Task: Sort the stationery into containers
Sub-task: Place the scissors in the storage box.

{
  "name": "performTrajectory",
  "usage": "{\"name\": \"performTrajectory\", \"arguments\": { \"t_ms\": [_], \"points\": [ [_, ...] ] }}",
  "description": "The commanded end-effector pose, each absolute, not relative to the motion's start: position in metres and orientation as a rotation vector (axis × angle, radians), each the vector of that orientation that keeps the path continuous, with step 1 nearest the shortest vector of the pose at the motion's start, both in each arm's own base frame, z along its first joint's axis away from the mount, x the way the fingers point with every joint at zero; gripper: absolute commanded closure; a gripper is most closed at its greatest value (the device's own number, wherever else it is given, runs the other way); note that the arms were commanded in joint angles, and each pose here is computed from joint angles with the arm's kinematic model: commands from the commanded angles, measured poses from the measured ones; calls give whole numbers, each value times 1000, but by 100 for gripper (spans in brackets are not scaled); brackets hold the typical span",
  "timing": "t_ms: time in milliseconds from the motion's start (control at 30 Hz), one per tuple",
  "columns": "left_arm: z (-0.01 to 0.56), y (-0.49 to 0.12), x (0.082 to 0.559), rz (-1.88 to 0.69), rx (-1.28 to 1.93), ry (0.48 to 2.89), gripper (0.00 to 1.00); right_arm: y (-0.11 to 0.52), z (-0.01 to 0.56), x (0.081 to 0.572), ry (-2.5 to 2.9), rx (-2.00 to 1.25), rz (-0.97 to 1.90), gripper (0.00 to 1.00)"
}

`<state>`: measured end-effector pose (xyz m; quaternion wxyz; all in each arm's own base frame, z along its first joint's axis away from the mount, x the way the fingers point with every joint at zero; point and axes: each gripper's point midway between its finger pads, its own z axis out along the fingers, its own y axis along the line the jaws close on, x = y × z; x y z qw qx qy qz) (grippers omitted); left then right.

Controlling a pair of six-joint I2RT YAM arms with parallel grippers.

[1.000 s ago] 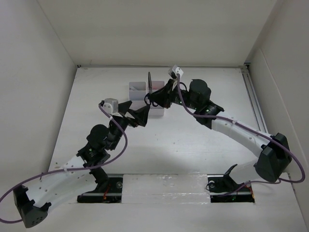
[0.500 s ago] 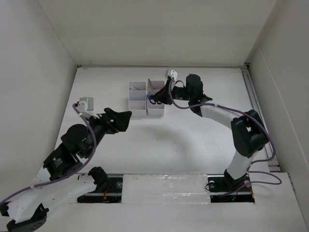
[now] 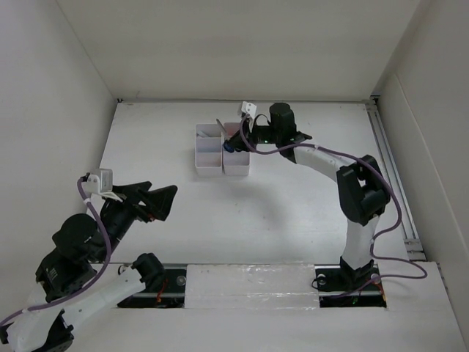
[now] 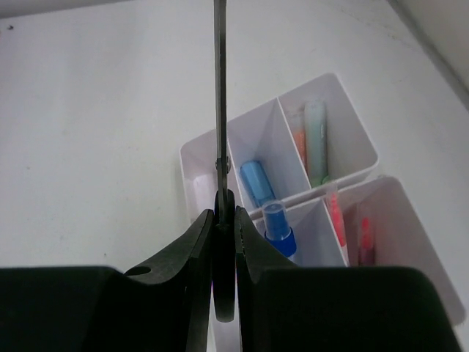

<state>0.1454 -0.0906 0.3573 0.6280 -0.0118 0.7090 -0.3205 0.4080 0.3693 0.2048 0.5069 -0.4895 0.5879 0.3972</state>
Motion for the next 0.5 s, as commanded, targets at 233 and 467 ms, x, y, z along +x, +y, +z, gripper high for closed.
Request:
{"name": "performTrajectory", "arguments": {
  "t_ms": [233, 467],
  "points": [
    [353, -88, 147, -721, -28, 1601, 0, 367, 172, 423, 1481, -1197, 935, 100],
    [353, -95, 145, -729, 32, 1601, 0, 364, 167, 426, 1491, -1196, 943, 100]
  ]
}}
